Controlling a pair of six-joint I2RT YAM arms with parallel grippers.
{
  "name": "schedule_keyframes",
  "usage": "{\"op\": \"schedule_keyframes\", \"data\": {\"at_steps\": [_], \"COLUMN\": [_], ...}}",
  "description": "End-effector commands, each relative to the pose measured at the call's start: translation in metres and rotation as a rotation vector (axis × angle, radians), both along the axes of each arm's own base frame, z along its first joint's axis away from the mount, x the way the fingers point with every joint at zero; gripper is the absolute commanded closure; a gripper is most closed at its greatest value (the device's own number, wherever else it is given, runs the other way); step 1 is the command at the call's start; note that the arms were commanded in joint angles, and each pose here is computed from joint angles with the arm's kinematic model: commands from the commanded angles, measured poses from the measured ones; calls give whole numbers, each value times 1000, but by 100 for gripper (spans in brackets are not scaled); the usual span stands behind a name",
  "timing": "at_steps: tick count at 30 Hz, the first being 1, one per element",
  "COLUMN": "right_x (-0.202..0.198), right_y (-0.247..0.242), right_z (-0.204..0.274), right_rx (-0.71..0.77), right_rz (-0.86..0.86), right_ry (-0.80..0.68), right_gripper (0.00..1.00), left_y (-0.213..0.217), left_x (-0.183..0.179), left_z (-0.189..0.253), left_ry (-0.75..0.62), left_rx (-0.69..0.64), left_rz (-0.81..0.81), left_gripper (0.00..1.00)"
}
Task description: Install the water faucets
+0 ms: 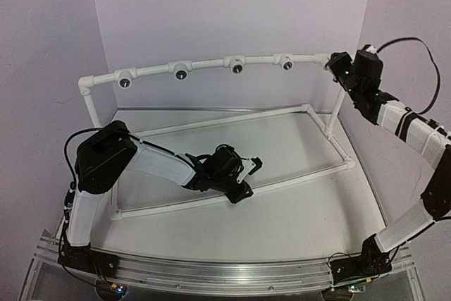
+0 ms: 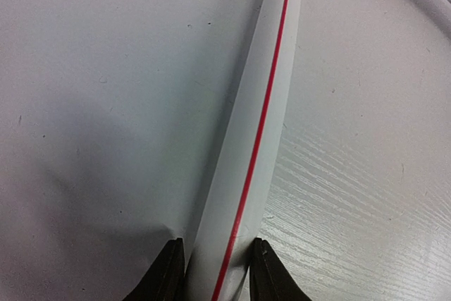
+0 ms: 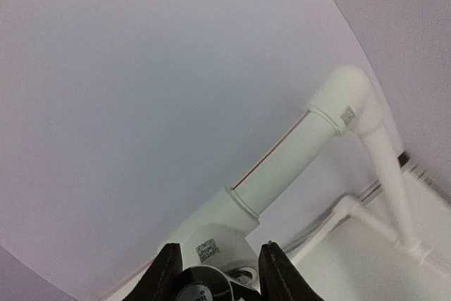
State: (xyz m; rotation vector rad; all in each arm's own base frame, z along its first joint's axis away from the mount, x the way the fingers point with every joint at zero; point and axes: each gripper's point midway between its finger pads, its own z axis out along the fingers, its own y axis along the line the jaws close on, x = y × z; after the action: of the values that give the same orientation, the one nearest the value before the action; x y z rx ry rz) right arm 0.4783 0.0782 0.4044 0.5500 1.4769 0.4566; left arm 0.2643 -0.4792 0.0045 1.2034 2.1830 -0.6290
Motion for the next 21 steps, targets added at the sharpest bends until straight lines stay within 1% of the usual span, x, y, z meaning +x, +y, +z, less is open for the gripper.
{"op": "schedule_keyframes", "data": {"at_steps": [1,2,3,4,5,8,10,11,12,14,15,16,17,18,19,20,21], "right_x": [-1,1,6,7,15,29,33,33,32,31,32,32,33,31,27,22,20], "right_y": [-14,-11,-6,-5,-4,-1,-6,-11,-15,-25,-27,-28,-24,-23,-24,-27,-29], "right_z": [-44,-54,-63,-64,-64,-68,-61,-59,-57,-54,-49,-40,-41,-44,-46,-38,-33], "right_rx": [1075,1161,1362,1384,1504,1592,1582,1545,1510,1416,1324,1239,1076,1033,988,933,884], "right_rz": [70,91,127,132,170,245,270,270,269,271,282,318,339,329,331,341,344], "right_ry": [-4,10,16,15,-22,-12,-48,-68,-77,-86,-92,-92,-30,2,6,-14,-27], "right_gripper": [100,100,100,100,100,100,100,98,92,76,68,57,40,25,18,11,10], "left_y": [156,156,155,155,155,155,156,156,156,155,156,156,156,156,156,155,155], "left_x": [-92,-92,-92,-92,-92,-92,-92,-92,-92,-92,-92,-92,-92,-92,-93,-92,-93], "left_z": [-146,-147,-146,-147,-147,-146,-146,-146,-146,-146,-146,-146,-147,-147,-147,-146,-147], "left_ry": [397,398,396,397,396,395,397,396,396,396,397,397,398,398,399,398,400], "left_rx": [638,639,636,636,636,634,635,634,634,632,633,635,635,635,634,633,633], "left_rz": [86,86,86,86,85,86,89,90,91,91,92,90,92,92,91,90,89], "left_gripper": [100,100,100,100,100,100,100,100,100,100,100,100,100,100,100,100,100]}}
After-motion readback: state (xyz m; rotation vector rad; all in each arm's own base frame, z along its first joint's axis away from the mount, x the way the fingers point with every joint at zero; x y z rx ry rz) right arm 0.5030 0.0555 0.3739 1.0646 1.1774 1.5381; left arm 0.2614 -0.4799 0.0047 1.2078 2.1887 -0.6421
